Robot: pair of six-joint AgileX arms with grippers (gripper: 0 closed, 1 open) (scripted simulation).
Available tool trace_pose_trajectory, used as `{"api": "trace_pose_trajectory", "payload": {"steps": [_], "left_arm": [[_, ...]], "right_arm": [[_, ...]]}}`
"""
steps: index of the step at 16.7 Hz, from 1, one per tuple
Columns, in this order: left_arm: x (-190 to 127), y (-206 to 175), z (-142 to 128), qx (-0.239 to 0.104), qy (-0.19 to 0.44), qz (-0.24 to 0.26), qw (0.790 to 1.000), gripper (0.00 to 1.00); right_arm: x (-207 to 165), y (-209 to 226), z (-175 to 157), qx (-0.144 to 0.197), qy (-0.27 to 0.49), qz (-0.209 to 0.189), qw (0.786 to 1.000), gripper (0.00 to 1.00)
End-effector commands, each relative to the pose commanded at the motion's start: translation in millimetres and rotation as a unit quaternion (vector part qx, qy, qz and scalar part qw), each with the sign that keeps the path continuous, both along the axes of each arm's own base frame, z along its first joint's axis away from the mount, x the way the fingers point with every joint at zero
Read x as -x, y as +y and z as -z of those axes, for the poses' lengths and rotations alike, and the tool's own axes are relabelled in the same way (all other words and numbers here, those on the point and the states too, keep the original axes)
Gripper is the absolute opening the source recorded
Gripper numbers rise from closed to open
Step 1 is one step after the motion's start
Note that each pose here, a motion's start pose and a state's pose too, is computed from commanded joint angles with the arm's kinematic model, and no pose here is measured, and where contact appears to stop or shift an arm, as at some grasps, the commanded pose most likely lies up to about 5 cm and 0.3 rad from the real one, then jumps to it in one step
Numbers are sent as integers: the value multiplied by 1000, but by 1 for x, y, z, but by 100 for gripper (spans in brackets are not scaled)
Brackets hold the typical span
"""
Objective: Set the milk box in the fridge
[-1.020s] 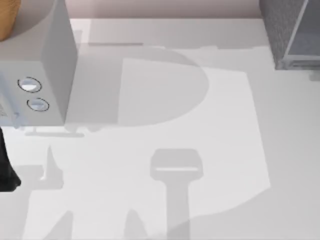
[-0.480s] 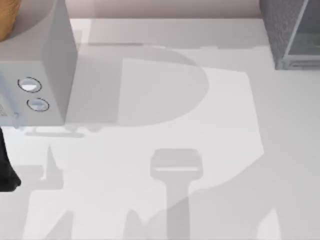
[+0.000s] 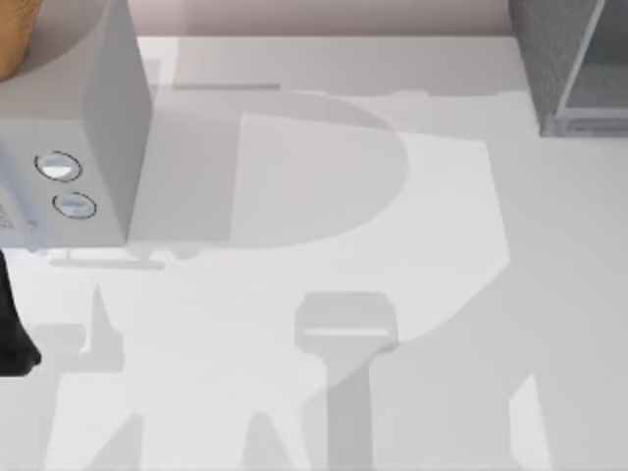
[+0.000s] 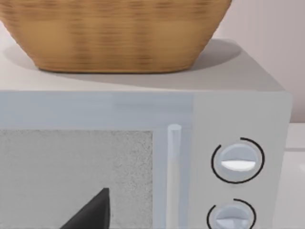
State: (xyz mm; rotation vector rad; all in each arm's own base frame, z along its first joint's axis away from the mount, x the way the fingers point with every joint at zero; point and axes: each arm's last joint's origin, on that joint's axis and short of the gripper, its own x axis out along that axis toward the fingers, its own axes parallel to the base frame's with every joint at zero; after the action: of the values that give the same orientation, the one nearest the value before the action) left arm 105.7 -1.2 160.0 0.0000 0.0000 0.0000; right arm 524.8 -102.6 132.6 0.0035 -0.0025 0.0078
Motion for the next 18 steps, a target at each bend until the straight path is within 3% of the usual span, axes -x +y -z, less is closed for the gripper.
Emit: {"api": "trace_pose_trajectory", "payload": {"steps": [2,15,18], "left_arm": [[0,0,0,0,0,0,1000,100],[0,0,0,0,0,0,1000,100],[0,0,0,0,0,0,1000,100]], "right_arm": [[0,0,0,0,0,0,1000,0],[0,0,0,0,0,0,1000,98],[0,0,0,0,0,0,1000,100]]}}
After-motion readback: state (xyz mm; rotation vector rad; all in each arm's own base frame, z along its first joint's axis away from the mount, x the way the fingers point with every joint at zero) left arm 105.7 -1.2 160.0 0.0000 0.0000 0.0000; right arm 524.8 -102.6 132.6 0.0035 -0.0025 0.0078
